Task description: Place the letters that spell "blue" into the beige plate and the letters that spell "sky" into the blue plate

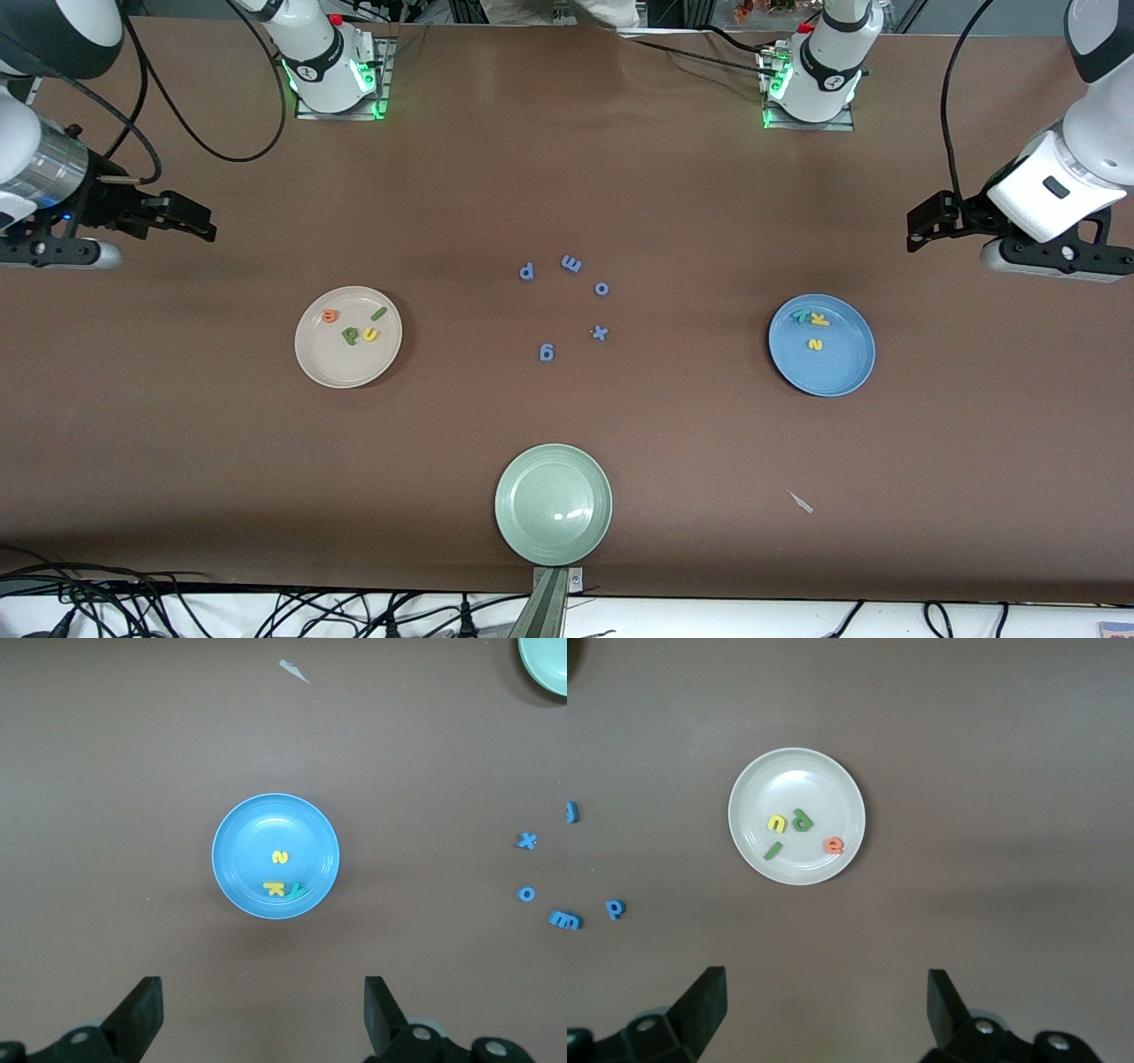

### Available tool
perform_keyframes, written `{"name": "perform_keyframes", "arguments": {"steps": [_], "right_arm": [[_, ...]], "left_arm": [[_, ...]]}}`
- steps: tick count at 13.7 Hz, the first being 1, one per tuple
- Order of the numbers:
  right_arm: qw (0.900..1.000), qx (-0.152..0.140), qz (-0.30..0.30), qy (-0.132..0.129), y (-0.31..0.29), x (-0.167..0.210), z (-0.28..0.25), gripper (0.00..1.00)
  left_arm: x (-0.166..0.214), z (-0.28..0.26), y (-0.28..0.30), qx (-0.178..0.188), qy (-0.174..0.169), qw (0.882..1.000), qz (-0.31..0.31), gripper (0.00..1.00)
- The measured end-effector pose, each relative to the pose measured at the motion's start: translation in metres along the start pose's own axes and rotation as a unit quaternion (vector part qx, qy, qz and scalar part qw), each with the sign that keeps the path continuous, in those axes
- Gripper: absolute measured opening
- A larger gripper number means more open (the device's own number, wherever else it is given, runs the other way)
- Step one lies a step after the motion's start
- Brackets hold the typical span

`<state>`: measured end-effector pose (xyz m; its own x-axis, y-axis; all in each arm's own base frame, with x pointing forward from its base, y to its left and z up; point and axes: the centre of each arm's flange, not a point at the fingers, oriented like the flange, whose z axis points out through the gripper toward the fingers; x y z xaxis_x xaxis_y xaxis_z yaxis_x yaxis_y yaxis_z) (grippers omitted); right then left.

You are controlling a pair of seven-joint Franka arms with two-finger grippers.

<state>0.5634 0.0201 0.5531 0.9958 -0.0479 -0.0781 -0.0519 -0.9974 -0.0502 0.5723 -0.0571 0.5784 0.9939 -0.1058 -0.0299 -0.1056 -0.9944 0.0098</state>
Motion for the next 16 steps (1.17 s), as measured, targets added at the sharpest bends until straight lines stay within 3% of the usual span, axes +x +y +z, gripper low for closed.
{"name": "perform_keyframes", "arguments": {"steps": [4,11,16], "right_arm": [[1.000,0.003,-0.004,0.017,-0.005,0.001,-0.021,1.00],[1.000,0.001,-0.003,0.014,-0.004,0.004,-0.019,1.00],[1.000,0.001,0.004,0.024,0.004,0.008,-0.028,1.00]], "left_arm": [[0.003,0.006,-0.003,-0.001,-0.002,1.000,-0.002,1.00],[0.024,0.026,-0.010,0.008,0.018,1.000,-0.002,1.00],[0.014,0.004,-0.006,0.015,0.033,0.999,0.001,1.00]]}}
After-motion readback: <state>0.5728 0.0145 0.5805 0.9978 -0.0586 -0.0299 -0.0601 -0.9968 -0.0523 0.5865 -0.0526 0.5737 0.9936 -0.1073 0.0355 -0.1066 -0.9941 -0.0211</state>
